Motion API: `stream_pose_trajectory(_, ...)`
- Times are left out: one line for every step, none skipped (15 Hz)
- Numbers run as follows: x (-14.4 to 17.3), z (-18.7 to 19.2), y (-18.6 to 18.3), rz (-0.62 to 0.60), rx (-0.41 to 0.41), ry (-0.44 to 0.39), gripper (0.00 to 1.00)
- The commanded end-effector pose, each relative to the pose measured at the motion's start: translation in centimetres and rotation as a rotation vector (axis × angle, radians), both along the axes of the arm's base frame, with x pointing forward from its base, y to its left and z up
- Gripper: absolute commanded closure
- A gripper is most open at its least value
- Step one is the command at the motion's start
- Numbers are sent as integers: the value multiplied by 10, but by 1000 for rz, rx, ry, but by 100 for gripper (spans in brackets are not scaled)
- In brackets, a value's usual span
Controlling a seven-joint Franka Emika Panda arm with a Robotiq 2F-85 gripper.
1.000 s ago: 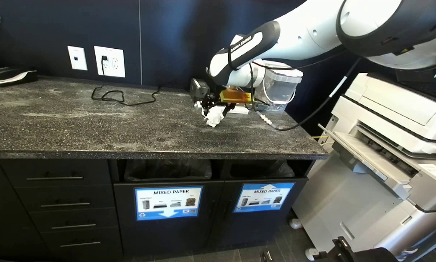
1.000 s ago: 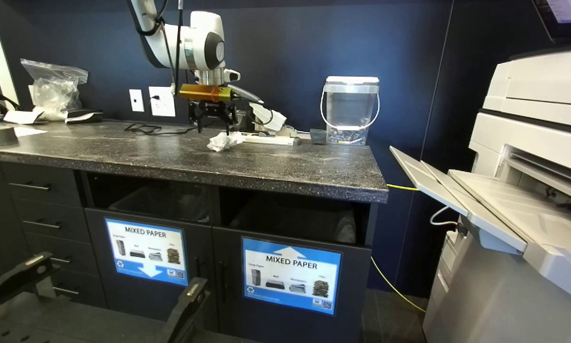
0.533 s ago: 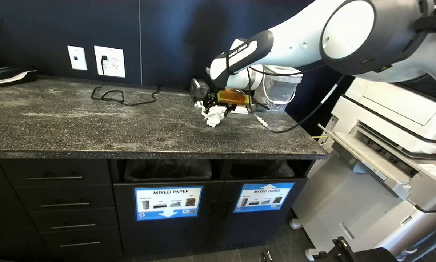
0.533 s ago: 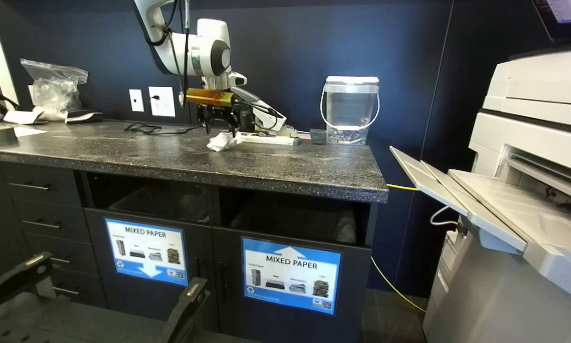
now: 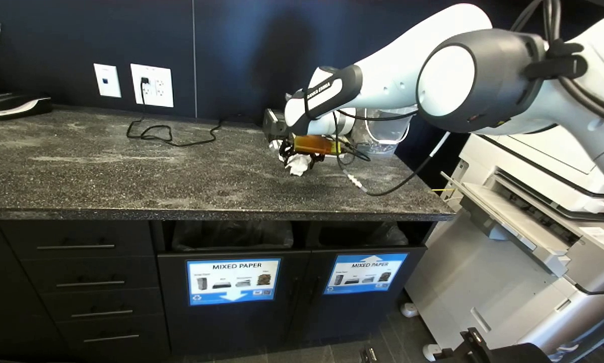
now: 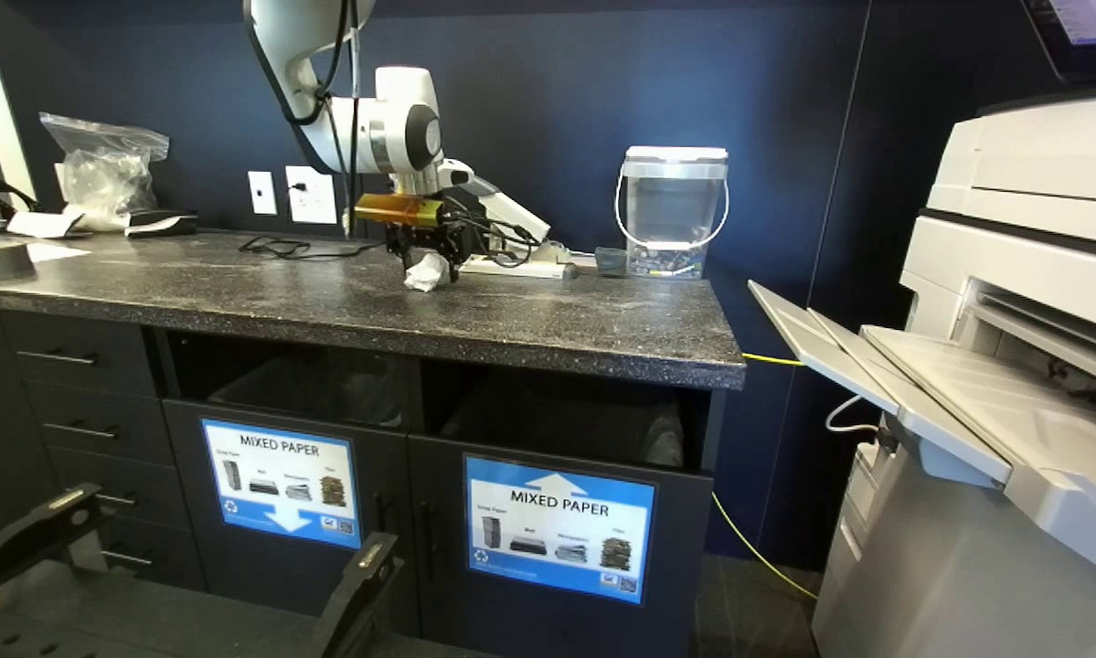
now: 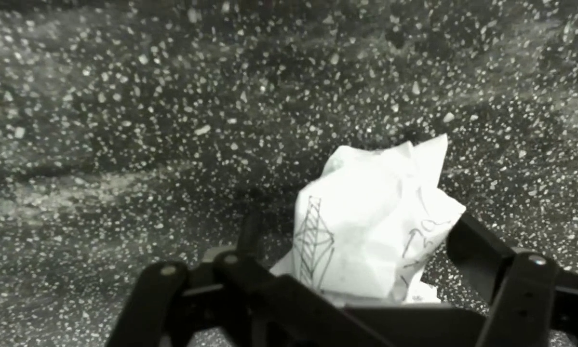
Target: Place the papers on the counter inside the bin on the right
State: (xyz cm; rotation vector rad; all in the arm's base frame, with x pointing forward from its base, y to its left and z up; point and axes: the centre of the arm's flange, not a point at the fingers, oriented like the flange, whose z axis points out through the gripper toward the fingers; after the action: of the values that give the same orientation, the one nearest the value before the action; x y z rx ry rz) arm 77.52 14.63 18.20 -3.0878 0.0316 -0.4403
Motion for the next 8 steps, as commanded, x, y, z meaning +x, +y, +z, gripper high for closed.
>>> stream_pose_trajectory(23,-10,8,-27,-19,-13,32)
stream_pose_trajectory(22,-14,10,-29,-27,-16,42)
stream_pose_trajectory(24,-12,5,-35,-34,-18,49)
stream_pose_trajectory(23,-11,5,-39,-40,-21,55)
stream_pose_trajectory(23,-13,8,-40,-45,-23,64)
stream_pose_trajectory(23,-9,6,-40,-47,-25,71)
stream_pose_trajectory(23,-9,7,-37,-55,-26,77)
stream_pose_trajectory(21,-11,10,-31,-75,-26,84)
